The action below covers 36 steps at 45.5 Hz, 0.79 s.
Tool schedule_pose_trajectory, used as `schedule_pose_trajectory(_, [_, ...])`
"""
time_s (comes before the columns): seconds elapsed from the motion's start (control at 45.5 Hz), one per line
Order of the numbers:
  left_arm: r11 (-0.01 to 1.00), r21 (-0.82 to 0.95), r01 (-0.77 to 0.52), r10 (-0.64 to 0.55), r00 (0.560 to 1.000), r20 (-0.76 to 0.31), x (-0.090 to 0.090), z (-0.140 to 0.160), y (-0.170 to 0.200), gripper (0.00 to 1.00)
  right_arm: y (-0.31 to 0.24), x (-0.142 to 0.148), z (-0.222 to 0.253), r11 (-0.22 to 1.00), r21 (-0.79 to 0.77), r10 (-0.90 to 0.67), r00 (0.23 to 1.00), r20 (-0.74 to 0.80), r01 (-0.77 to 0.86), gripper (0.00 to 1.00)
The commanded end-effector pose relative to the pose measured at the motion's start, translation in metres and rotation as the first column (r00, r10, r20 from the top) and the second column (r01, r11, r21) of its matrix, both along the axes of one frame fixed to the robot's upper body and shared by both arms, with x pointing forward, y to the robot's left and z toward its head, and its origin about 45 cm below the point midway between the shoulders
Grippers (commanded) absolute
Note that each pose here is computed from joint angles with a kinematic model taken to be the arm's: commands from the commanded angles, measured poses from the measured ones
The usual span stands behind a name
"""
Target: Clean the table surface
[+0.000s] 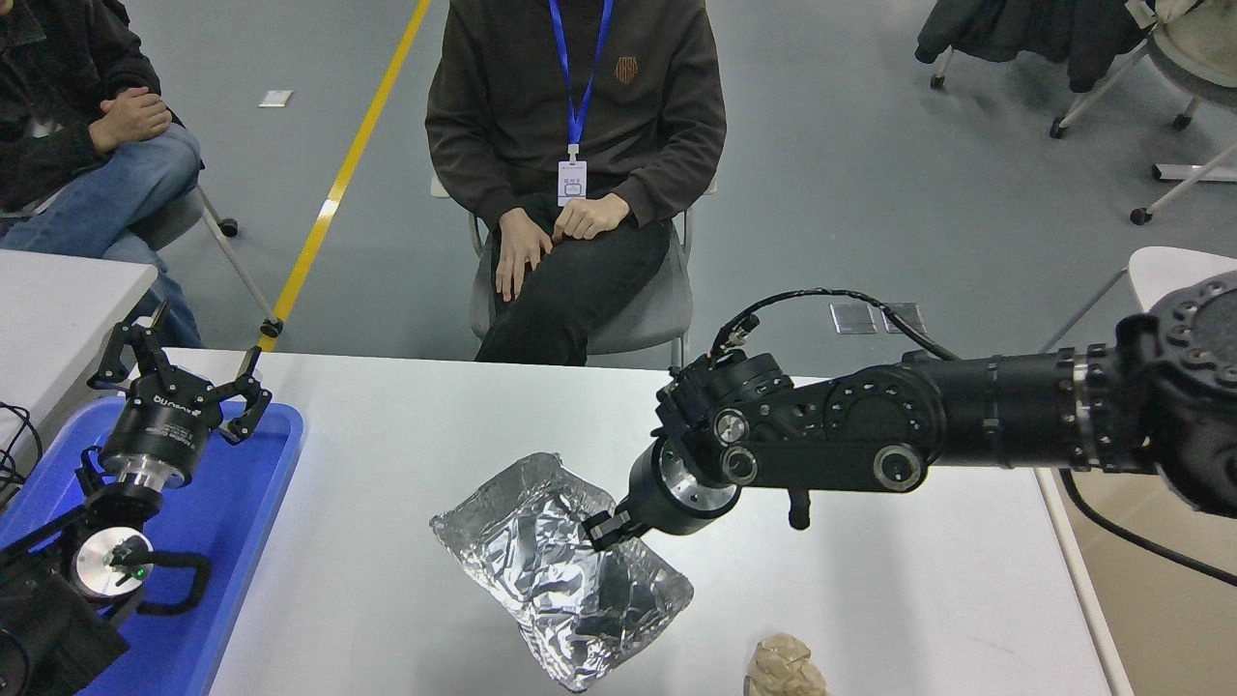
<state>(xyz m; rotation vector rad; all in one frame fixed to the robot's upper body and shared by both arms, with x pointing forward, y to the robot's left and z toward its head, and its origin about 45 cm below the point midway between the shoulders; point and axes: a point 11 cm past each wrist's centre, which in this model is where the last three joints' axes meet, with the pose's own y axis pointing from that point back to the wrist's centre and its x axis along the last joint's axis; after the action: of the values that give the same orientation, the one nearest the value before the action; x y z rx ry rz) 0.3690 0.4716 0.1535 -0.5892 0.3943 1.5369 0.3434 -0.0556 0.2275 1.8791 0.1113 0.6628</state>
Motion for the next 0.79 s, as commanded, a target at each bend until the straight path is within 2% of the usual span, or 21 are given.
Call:
schedule_pose_trajectory(0.0, [1.0,0.0,0.001,-0.001,1.0,-0.001,0.0,0.0,0.0,1.0,-0.046,0.013,0.023,0.997,-0.001,-0.075,0.997,0.019,0.075,0.0])
schedule_pose_trajectory(0.154, [1.0,0.0,0.001,-0.001,1.0,-0.001,0.0,0.0,0.0,1.0,-0.082,0.021,0.032,0.989,-0.005,-0.144,0.989,0.025,0.145,0.0])
schedule_pose_trajectory(0.505, [1.0,0.0,0.001,-0.001,1.0,-0.001,0.0,0.0,0.0,1.0,-0.14,0.018,0.058,0.974,0.0,-0.228,0.973,0.039,0.228,0.0])
schedule_pose_trajectory(0.769, [1.0,0.0,0.001,-0.001,1.0,-0.001,0.0,0.0,0.0,1.0,-0.183,0.002,0.075,0.962,-0.004,-0.272,0.962,0.009,0.272,0.0])
